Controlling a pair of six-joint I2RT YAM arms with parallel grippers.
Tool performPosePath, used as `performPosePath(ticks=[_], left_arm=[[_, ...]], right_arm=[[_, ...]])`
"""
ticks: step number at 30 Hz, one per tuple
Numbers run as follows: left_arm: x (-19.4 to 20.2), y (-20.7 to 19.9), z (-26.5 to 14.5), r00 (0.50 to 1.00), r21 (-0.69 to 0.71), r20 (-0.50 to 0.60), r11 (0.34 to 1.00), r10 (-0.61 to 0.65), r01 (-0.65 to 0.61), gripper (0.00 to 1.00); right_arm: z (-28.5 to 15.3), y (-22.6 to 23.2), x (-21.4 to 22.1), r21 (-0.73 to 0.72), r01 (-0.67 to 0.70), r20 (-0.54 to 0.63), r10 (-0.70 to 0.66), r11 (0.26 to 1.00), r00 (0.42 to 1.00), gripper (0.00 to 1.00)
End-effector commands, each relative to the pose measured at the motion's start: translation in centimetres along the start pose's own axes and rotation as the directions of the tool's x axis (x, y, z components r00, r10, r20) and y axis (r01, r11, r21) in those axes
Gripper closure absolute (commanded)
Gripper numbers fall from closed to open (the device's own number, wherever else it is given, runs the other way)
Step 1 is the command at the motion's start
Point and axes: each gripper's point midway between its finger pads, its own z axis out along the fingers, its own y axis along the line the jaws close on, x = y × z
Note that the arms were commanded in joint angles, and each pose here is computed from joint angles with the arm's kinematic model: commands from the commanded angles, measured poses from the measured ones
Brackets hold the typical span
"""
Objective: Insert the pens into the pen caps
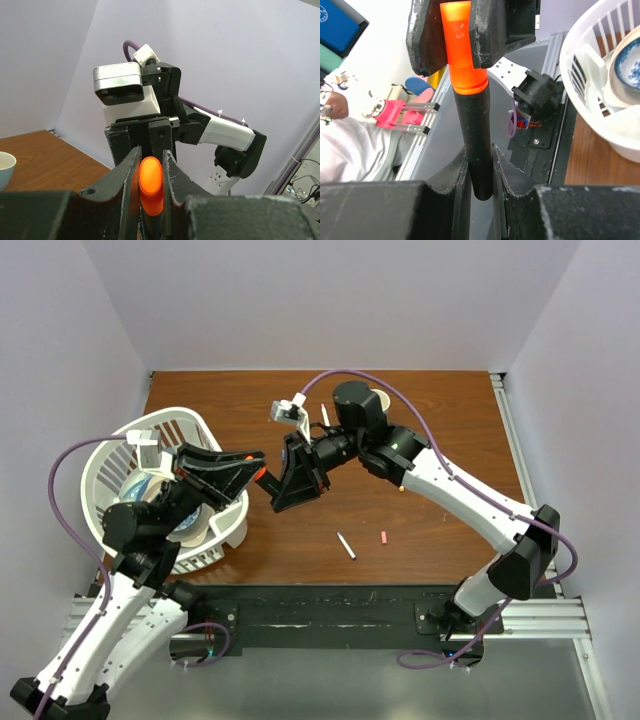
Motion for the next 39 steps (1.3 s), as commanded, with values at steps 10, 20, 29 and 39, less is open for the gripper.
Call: performPosePath(ticks=[10, 20, 29, 39], left_arm=[[14.7, -1.2, -6.4, 0.693, -0.072, -0.641, 0.925, -0.329, 0.372, 1.00], [14.9, -0.7, -5.6, 0.682, -0.120, -0.622, 0.907, -0.385, 0.403, 1.00], [11.4, -0.8, -2.5, 0.800, -0.062, -0.531, 0.954, -0.280, 0.293, 1.00], [-1.3, -1.0, 5.5, 0.968, -0.103, -0.249, 0.994, -0.001, -0.026, 0.45]], right_arm=[[-3.7, -0.1, -12.6, 0.293, 0.380, 0.199, -0.445, 0.877, 0.873, 1.00], [-3.6, -1.8, -13.3, 0.336, 0.384, 0.195, -0.462, 0.860, 0.865, 1.00], [-3.3, -2.2, -11.9, 0.316, 0.359, 0.198, -0.432, 0.878, 0.880, 1.00], [-4.3, -5.3, -2.8, 0.392, 0.192, 0.122, -0.258, 0.900, 0.958, 1.00]])
